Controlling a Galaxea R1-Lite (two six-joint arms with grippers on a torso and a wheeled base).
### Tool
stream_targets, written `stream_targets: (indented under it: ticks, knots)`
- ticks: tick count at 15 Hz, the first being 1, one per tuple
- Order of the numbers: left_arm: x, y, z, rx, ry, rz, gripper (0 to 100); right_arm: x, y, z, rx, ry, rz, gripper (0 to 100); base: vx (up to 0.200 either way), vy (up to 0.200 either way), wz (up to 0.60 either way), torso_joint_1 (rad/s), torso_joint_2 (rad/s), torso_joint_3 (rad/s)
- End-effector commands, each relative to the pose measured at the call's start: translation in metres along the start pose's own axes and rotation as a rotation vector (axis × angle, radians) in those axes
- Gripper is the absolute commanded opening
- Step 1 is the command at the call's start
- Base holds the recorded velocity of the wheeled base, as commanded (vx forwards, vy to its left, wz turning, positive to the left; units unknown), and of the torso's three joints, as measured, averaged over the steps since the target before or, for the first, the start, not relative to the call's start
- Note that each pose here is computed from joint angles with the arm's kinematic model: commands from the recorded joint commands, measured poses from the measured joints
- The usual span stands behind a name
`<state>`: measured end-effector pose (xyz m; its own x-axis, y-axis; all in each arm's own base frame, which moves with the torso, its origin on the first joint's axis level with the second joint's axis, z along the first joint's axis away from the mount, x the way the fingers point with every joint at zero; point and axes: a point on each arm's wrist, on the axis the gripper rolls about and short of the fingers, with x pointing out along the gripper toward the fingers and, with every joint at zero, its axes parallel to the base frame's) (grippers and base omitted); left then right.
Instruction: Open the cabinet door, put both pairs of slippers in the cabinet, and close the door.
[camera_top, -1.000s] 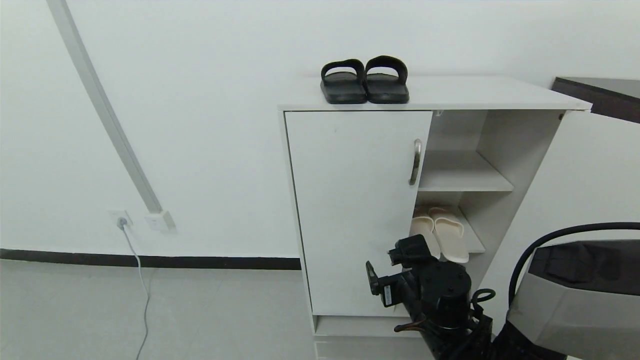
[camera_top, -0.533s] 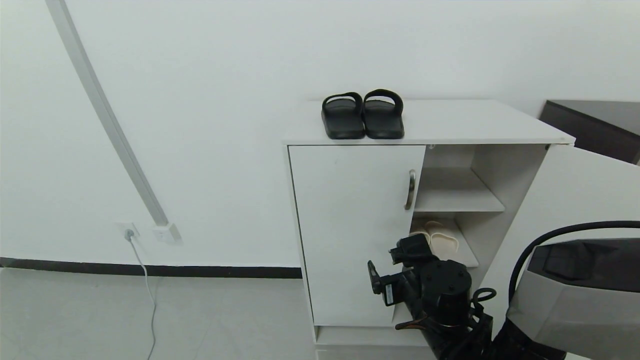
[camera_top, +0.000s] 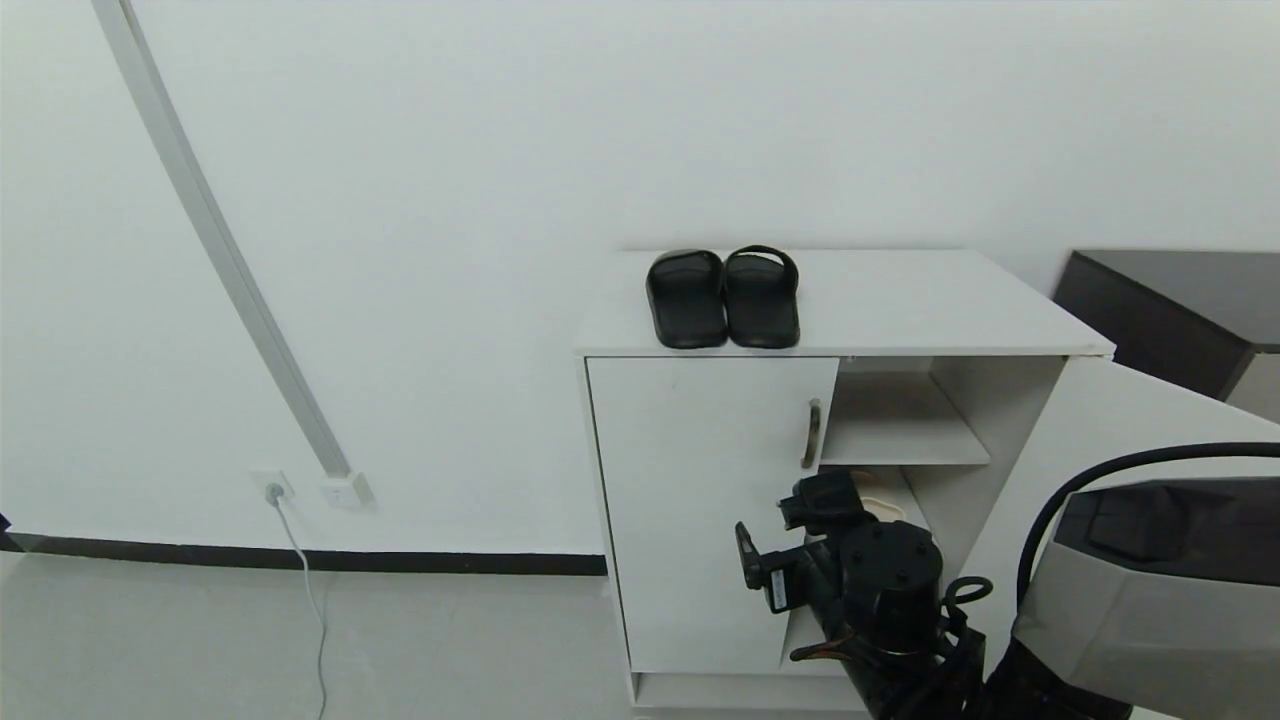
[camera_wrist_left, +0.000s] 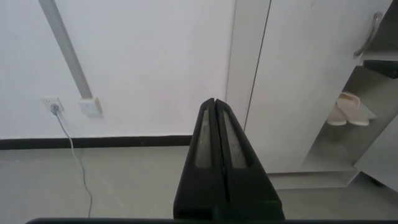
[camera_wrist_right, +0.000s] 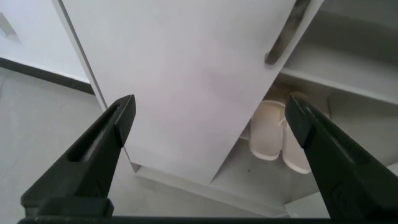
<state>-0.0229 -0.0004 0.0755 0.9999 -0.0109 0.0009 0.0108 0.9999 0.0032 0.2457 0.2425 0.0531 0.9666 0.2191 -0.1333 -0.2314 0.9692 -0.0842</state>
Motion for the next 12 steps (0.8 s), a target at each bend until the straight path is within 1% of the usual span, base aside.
stream_targets:
  ticks: [1, 6, 12]
  knots:
    - [0.0001, 0.0000, 0.0000, 0.000, 0.001, 0.000, 0, 0.0000, 0.0005, -0.0008, -0.001, 0.002, 0.001, 100, 0.000, 0.000, 0.00, 0.212, -0.52, -0.325]
    - [0.0001, 0.0000, 0.0000, -0.002, 0.001, 0.000, 0, -0.0013, -0.0004, -0.0033, -0.007, 0.010, 0.001, 100, 0.000, 0.000, 0.00, 0.229, -0.55, -0.322]
    - [0.0001, 0.0000, 0.0000, -0.002, 0.001, 0.000, 0, -0.0011, -0.0002, -0.0009, -0.013, -0.009, 0.001, 100, 0.000, 0.000, 0.00, 0.253, -0.58, -0.324]
